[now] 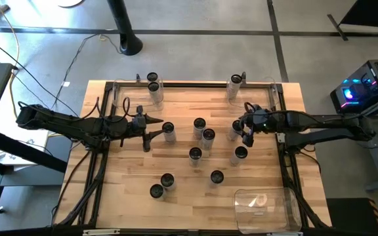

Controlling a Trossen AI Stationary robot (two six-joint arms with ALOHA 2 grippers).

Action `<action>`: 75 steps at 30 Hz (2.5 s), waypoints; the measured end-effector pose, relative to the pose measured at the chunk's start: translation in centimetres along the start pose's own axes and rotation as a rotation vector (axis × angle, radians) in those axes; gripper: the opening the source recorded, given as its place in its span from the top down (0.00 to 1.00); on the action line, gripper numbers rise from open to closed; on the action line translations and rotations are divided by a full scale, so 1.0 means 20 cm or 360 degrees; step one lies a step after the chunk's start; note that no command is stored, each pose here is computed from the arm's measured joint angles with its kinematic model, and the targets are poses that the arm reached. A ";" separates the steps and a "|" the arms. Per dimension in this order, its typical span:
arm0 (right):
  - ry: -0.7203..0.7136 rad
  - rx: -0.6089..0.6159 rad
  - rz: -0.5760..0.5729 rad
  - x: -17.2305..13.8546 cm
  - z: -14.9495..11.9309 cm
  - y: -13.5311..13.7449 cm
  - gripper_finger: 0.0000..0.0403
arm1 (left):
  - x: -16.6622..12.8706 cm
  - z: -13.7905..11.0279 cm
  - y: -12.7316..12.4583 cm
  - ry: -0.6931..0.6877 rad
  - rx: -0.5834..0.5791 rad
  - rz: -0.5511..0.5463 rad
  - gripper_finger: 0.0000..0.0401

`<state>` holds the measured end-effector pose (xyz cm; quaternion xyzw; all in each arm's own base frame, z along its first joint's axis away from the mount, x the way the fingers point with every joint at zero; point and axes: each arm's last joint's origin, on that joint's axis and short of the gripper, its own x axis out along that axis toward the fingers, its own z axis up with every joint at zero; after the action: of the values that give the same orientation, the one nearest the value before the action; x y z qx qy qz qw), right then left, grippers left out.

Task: Sort soda cans
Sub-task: Put the white-yellow soda cans into the top left transparent bin

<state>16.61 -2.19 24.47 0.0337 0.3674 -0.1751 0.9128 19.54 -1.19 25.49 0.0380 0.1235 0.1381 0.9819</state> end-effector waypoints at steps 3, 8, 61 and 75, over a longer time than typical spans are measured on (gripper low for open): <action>0.0055 0.0013 -0.0038 -0.04 0.02 -0.01 0.21 | 0.00 0.00 0.00 0.0000 0.0000 0.0000 0.54; 0.0142 0.0028 -0.0073 -0.06 0.01 -0.02 0.21 | 0.00 0.00 0.00 0.0001 0.0000 0.0000 0.54; 0.0623 0.0787 -0.0173 -0.12 -0.11 -0.04 0.21 | 0.00 0.00 0.00 -0.0008 -0.0004 -0.0001 0.54; 0.0442 0.0995 -0.0198 -0.02 -0.03 -0.01 0.21 | 0.00 0.00 0.00 -0.0009 -0.0003 0.0000 0.54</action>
<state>15.89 -2.08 24.26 0.3127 0.4182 -0.3282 0.7872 19.55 -1.20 25.55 0.0375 0.1206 0.1380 0.9824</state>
